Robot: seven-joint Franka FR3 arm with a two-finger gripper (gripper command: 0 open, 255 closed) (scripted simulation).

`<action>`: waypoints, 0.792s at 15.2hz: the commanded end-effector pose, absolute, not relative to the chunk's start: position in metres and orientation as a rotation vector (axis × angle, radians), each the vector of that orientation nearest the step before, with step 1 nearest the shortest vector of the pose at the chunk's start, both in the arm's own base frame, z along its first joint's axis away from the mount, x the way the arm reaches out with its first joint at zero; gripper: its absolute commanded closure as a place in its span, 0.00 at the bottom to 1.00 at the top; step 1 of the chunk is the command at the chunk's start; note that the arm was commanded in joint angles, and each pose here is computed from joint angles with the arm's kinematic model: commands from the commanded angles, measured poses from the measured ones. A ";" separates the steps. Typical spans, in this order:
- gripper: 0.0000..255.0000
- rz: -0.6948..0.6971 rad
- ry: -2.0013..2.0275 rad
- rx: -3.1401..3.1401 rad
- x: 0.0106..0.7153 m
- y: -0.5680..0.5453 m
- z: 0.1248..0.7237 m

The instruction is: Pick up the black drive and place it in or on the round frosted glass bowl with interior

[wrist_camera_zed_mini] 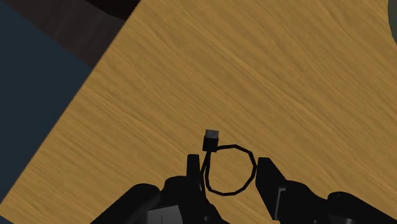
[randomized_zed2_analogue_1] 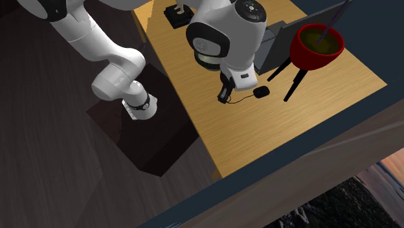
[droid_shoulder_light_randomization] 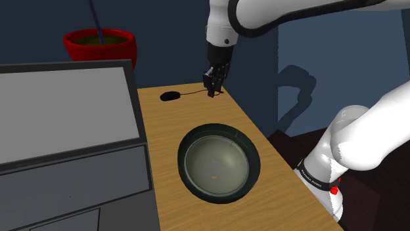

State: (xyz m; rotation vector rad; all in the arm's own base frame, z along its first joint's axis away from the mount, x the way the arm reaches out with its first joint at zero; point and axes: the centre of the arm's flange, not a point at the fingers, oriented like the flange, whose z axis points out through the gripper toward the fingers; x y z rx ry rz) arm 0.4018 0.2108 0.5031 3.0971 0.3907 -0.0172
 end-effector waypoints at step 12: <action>1.00 -0.018 0.391 3.097 0.402 0.212 0.573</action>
